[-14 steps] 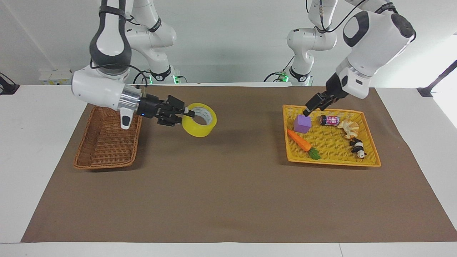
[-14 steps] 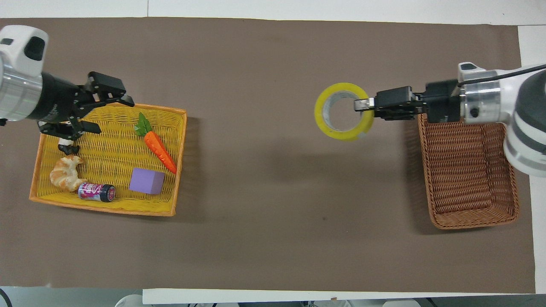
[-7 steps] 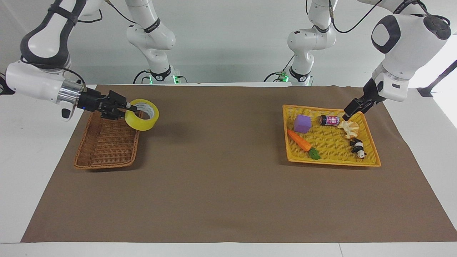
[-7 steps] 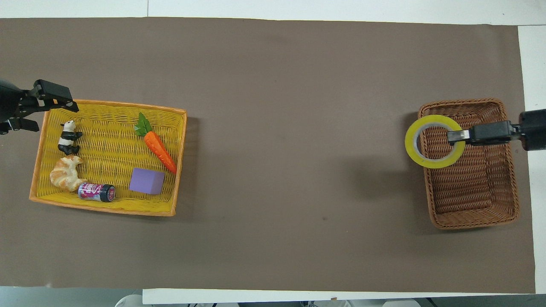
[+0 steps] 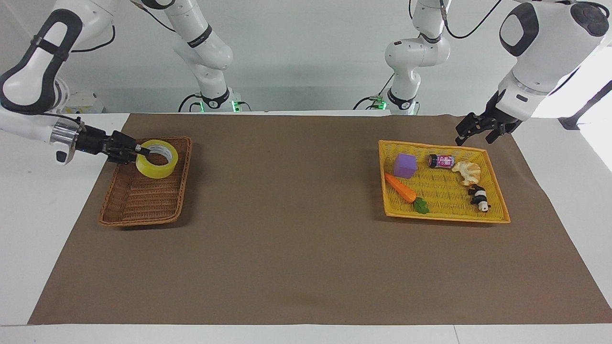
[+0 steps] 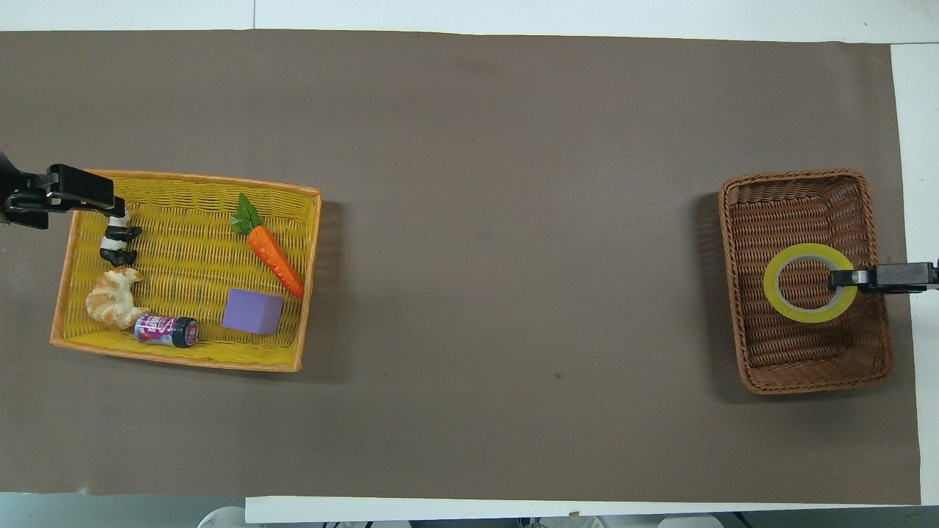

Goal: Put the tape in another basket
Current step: 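Lower the tape into the wicker basket and open the right gripper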

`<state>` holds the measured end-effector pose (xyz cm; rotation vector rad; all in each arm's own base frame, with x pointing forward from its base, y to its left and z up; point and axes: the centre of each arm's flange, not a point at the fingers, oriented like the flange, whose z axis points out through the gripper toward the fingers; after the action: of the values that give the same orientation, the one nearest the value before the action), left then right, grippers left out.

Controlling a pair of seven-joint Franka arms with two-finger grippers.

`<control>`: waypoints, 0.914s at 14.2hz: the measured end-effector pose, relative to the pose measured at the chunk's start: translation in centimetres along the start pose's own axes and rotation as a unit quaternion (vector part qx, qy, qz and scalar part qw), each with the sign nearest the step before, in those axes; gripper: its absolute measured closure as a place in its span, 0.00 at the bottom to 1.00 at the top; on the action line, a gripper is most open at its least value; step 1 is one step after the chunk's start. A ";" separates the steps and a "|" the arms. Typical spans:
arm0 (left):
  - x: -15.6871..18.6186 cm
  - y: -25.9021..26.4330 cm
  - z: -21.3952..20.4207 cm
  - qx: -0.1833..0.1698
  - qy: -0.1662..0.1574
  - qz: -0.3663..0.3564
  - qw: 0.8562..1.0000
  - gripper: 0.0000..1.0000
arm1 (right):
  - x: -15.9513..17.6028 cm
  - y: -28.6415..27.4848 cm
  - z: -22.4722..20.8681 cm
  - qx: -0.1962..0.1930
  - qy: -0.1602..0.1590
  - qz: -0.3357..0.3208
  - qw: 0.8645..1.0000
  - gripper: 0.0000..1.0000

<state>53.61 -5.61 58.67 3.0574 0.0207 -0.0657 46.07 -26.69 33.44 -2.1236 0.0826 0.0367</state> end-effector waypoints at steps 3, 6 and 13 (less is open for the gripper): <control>0.2 -0.8 0.1 0.001 0.003 -0.007 1.000 0.00 | 0.3 0.7 0.5 -0.041 -0.022 -0.019 0.999 0.46; 0.5 -2.8 0.1 0.000 0.008 -0.021 1.000 0.00 | 0.9 0.9 1.6 -0.057 -0.030 -0.032 0.997 0.46; 0.4 -3.6 0.3 0.025 0.004 -0.020 0.999 0.00 | 0.9 2.7 2.3 -0.064 -0.035 -0.040 0.997 0.29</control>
<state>53.91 -2.01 58.09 3.1065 0.0813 -0.0588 46.79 -26.21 29.86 -2.2485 -0.0484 0.0705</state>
